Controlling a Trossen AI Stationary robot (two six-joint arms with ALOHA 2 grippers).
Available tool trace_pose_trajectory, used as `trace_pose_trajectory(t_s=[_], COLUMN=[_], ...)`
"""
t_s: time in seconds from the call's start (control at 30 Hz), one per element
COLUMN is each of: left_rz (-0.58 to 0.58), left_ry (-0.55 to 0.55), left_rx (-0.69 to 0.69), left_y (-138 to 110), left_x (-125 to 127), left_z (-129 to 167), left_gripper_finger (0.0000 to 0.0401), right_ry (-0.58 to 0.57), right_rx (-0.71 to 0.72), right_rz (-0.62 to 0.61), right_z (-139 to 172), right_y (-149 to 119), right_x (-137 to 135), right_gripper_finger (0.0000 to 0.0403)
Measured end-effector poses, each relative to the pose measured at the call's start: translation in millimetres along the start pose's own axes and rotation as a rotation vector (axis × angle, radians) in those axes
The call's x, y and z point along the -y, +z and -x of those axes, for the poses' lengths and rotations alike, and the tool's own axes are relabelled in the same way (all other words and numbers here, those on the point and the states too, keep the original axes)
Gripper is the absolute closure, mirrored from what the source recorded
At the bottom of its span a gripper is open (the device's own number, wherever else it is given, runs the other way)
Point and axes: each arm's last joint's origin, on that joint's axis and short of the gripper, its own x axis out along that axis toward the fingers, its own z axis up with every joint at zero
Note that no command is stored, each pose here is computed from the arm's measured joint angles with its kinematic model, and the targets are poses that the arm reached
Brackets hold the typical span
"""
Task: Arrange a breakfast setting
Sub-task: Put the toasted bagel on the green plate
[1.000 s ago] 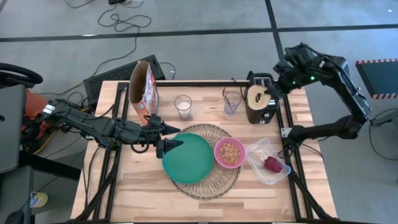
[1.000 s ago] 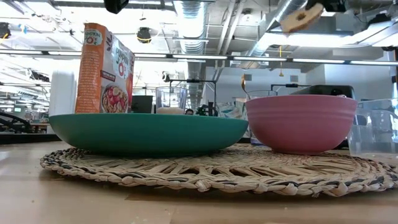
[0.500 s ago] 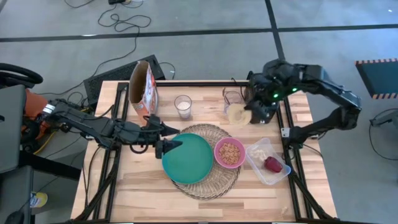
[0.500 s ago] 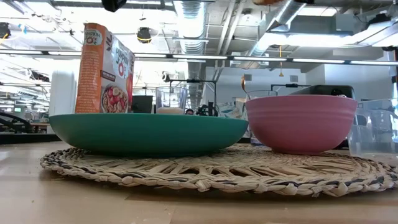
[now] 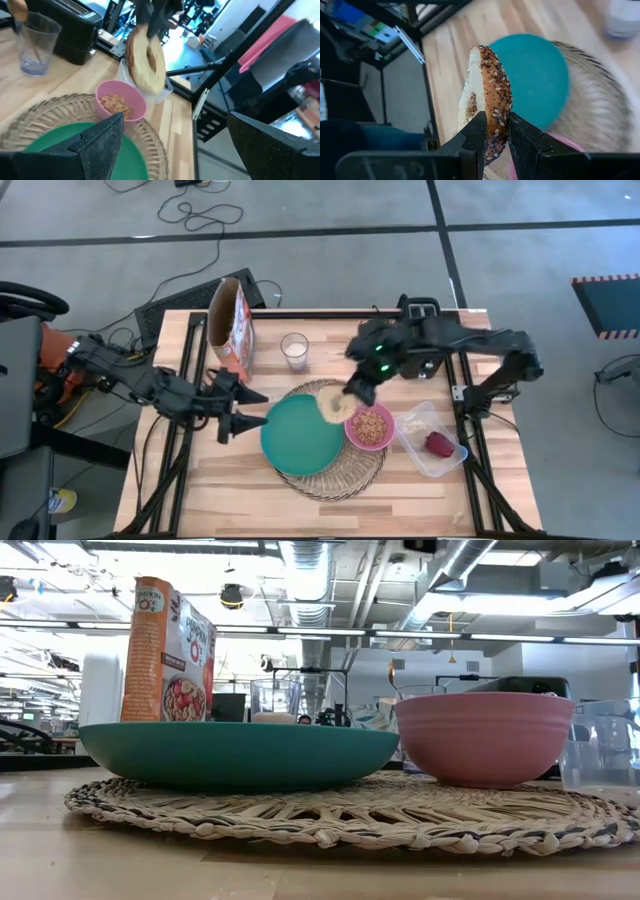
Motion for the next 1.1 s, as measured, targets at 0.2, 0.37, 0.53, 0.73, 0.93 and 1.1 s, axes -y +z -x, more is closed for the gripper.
trace_pose_trajectory(t_s=[0.2, 0.37, 0.53, 0.73, 0.93, 1.1], left_rz=[-0.072, -0.115, -0.135, -0.126, -0.116, -0.115], left_ry=[0.004, 0.009, 0.028, 0.025, 0.026, 0.026], left_rx=[-0.030, -0.053, -0.081, -0.084, -0.087, -0.087], left_y=[-0.8, -2.4, -5.2, -5.5, -5.7, -5.7], left_x=[-3.3, -5.2, -7.3, -7.1, -7.2, -7.2], left_z=[12.4, 17.1, 17.5, 17.1, 17.1, 17.1], left_gripper_finger=[0.0063, 0.0063, 0.0063, 0.0063, 0.0063, 0.0063], right_ry=[-0.011, -0.017, -0.018, -0.021, -0.048, -0.057], right_rx=[-0.079, -0.143, -0.166, -0.176, -0.229, -0.261], right_rz=[-0.030, -0.060, -0.079, -0.079, -0.095, -0.124], right_z=[-61.0, -107.4, -147.2, -183.8, -215.4, -233.9], right_y=[0.4, -1.2, 0.5, -0.2, -8.6, -11.8], right_x=[-4.4, 0.6, 12.3, 24.7, 38.0, 51.3], right_gripper_finger=[0.0304, 0.0304, 0.0304, 0.0305, 0.0305, 0.0305])
